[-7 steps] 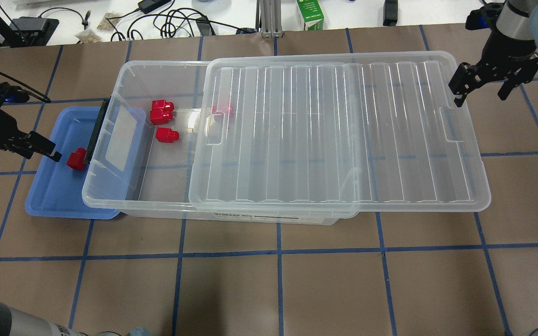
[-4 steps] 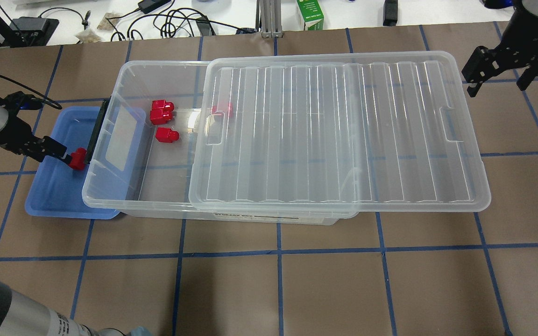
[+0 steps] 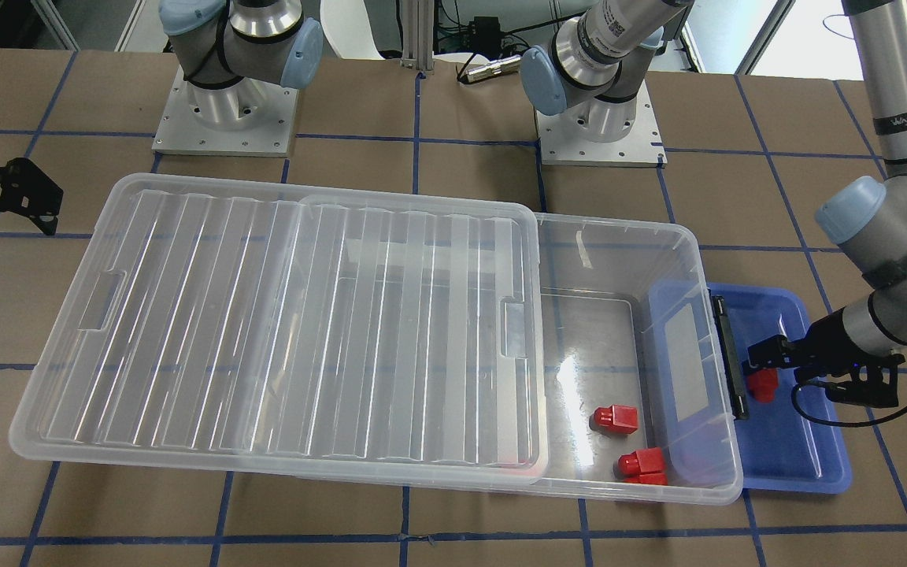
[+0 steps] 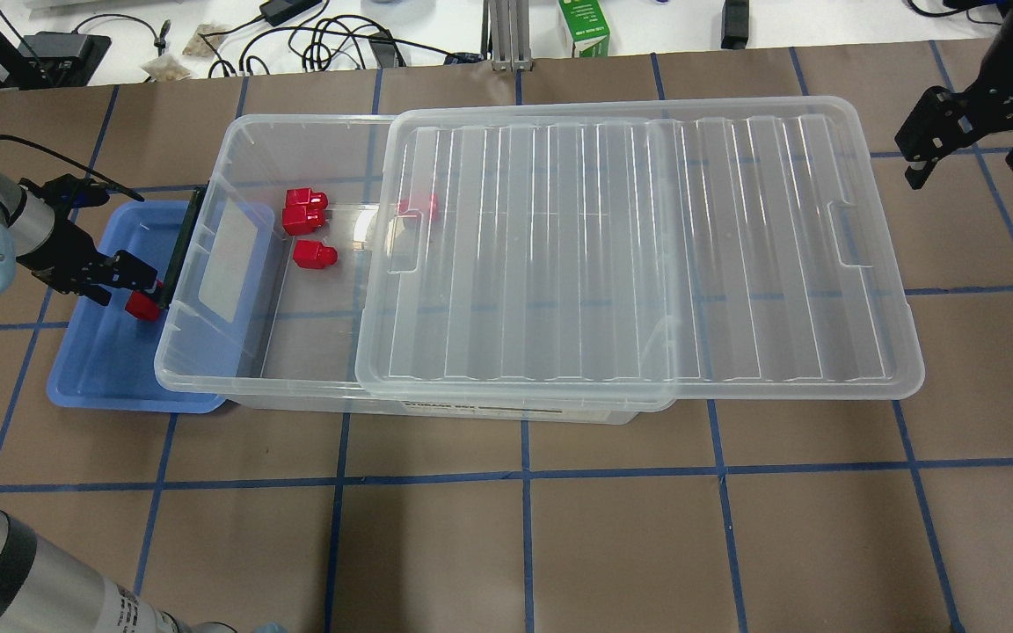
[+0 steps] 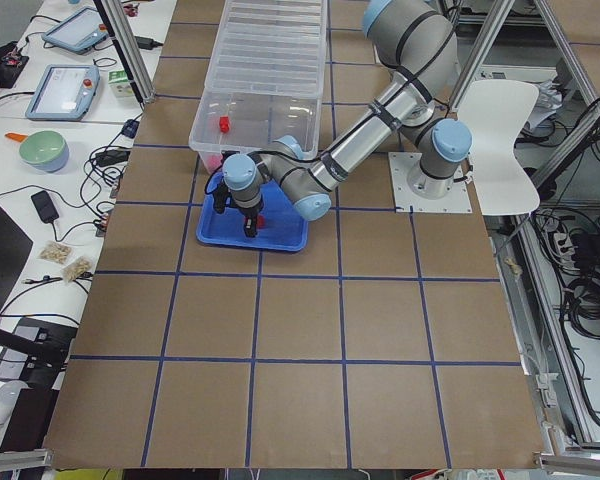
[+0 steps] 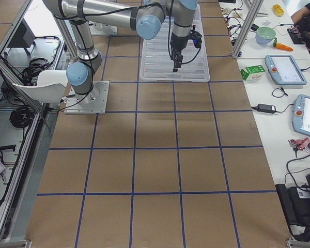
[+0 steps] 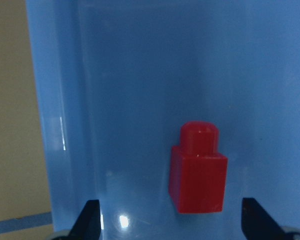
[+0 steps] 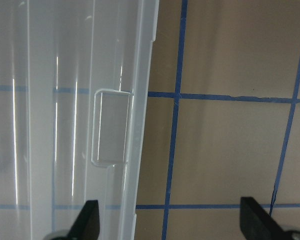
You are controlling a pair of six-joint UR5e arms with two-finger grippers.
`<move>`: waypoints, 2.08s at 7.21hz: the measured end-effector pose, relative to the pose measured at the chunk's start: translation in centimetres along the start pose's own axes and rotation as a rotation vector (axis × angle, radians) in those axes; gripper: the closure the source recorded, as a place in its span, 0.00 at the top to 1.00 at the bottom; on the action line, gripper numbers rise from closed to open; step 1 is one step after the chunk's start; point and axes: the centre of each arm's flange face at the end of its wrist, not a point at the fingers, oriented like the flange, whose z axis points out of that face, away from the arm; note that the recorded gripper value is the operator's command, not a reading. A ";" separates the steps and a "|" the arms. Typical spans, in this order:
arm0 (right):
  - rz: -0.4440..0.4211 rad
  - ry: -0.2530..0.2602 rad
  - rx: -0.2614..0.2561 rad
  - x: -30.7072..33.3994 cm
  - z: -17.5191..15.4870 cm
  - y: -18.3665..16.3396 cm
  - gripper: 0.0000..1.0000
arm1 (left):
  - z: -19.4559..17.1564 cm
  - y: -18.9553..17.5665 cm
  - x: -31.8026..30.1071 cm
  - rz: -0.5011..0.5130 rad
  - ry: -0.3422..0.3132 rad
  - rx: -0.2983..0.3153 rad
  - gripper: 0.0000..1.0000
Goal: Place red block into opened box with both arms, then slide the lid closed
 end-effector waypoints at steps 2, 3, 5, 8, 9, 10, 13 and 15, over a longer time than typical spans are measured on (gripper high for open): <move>0.000 0.000 0.003 1.6 1.6 -1.2 1.00 | 1.1 -0.1 0.0 0.003 0.010 -0.016 0.24; -0.002 -0.001 0.004 2.1 1.8 -1.3 1.00 | 1.5 -0.2 -0.1 0.010 0.012 -0.023 0.05; -0.005 -0.001 0.003 2.5 2.1 -1.4 1.00 | 1.1 -0.3 -0.2 0.012 0.004 -0.021 0.00; -0.005 -0.004 -0.007 2.6 2.6 -1.6 1.00 | -3.2 -0.2 0.9 0.016 -0.006 -0.015 0.00; -0.005 -0.004 -0.010 2.6 2.6 -1.6 1.00 | -7.0 -0.1 2.0 0.018 -0.003 -0.021 0.00; -0.005 -0.005 -0.012 2.6 2.7 -1.6 1.00 | -11.5 -0.2 4.0 0.022 -0.003 -0.025 0.00; -0.003 -0.009 -0.019 2.5 3.1 -1.6 1.00 | -19.4 -0.7 18.4 0.000 -0.036 -0.018 0.00; -0.002 -0.010 -0.022 2.4 3.4 -1.5 1.00 | -17.1 -0.1 26.8 -0.012 -0.046 -0.026 0.00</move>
